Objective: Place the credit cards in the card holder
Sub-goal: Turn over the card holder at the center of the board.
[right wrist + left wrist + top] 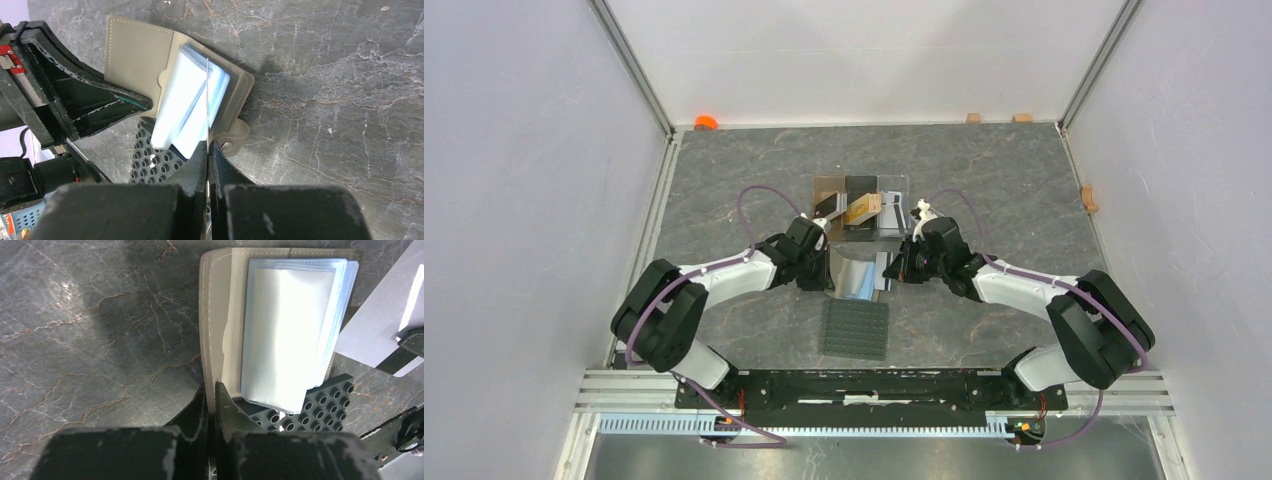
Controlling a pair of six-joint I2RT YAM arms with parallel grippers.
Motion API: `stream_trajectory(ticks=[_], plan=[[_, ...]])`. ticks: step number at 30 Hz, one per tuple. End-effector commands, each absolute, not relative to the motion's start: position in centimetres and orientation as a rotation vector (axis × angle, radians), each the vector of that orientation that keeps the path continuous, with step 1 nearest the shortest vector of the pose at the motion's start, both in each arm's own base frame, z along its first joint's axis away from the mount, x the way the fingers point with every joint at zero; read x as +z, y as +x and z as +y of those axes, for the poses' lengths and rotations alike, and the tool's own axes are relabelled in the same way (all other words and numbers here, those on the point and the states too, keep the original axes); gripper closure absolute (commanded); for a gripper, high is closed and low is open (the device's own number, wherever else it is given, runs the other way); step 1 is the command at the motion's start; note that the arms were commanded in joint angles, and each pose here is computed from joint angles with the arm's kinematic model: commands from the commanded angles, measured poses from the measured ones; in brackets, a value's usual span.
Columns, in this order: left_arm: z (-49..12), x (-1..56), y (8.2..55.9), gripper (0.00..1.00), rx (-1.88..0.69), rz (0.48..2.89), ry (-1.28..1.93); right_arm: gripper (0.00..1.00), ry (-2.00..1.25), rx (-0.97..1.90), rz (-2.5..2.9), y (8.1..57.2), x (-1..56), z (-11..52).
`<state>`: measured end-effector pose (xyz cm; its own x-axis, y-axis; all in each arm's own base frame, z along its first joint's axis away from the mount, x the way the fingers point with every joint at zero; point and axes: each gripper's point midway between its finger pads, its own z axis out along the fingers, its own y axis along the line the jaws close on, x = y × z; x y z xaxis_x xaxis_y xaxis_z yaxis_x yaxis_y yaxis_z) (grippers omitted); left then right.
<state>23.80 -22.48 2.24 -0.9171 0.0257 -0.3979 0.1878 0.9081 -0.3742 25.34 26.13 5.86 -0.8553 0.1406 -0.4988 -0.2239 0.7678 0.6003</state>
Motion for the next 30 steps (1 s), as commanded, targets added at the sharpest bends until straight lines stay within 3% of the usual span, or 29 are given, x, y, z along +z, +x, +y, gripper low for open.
stream_trajectory(ticks=[1,30], plan=[[-22.3,1.4,24.0,0.98,-0.544,2.707,0.14,1.0,-0.046,0.992,2.379,25.6,6.7,27.1],[-22.4,-0.2,23.8,0.98,-0.549,2.756,0.125,1.0,0.029,0.882,2.306,26.8,8.3,25.4]])
